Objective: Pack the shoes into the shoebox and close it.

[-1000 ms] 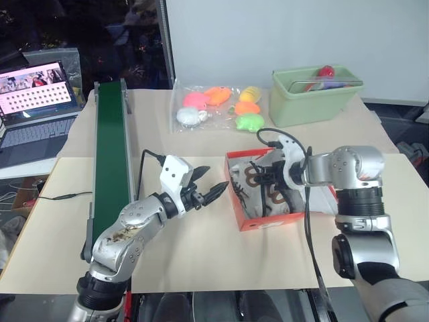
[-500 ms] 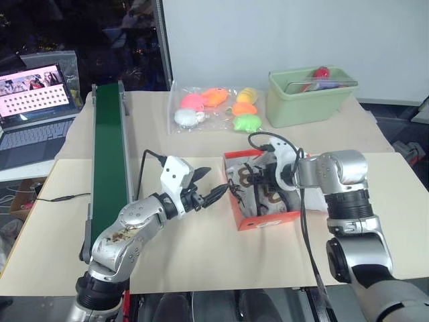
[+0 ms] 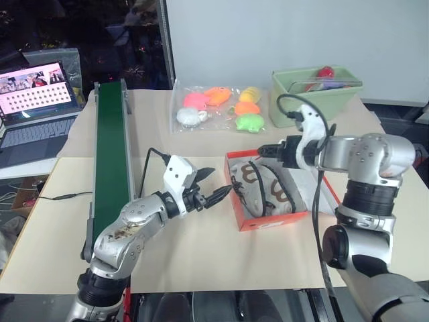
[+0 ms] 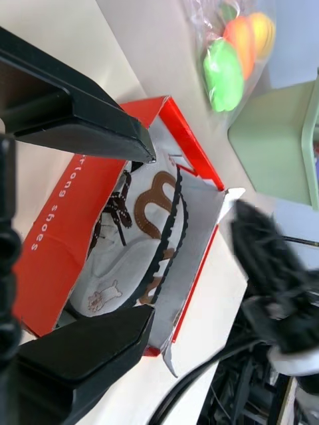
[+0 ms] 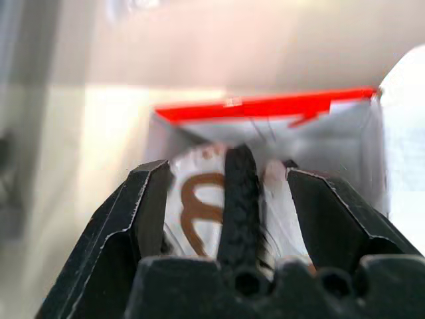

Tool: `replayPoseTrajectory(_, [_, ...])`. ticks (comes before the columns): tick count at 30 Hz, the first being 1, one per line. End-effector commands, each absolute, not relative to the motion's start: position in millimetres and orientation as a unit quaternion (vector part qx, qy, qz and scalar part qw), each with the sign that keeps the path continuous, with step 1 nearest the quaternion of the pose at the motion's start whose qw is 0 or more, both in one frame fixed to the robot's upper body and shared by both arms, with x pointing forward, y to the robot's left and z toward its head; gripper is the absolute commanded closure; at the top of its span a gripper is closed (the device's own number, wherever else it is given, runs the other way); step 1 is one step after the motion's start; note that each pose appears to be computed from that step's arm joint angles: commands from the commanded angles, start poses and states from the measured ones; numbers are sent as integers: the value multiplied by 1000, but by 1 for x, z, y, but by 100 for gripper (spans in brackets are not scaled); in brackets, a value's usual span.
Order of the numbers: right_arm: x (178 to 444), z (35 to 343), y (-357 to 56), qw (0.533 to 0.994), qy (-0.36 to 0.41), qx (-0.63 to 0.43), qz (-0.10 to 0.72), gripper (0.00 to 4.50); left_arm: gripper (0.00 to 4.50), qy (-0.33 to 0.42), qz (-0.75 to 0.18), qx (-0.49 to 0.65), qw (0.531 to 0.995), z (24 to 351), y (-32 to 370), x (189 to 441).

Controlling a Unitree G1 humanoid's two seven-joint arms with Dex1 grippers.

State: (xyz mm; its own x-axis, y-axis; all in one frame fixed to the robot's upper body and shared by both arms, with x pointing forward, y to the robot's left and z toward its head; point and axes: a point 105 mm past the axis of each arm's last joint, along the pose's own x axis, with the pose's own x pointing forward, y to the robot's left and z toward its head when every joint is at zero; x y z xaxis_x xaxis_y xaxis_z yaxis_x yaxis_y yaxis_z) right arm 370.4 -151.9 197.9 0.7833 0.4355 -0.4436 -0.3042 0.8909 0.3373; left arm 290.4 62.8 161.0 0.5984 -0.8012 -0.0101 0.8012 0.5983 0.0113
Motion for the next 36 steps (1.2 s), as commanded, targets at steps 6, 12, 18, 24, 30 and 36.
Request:
replayPoseTrajectory(6, [337,197,-210,961,184,161,128,219,89,-18,-467,15,884,170,61,288])
replayPoseTrajectory(12, [280,192,-230,965,152,101,188,429,89,-12,-474,11,880,169,59,285])
replayPoseTrajectory(18, [243,192,-257,965,170,40,194,446,89,1,-496,9,868,166,56,280])
replayPoseTrajectory(24, [226,134,-243,936,273,-27,222,446,89,2,-559,31,829,167,58,274])
replayPoseTrajectory(30, [242,90,-260,945,287,-67,142,446,89,8,-587,77,806,170,70,275])
replayPoseTrajectory(36, [260,71,-265,958,264,-61,91,446,89,-2,-589,86,804,175,68,279])
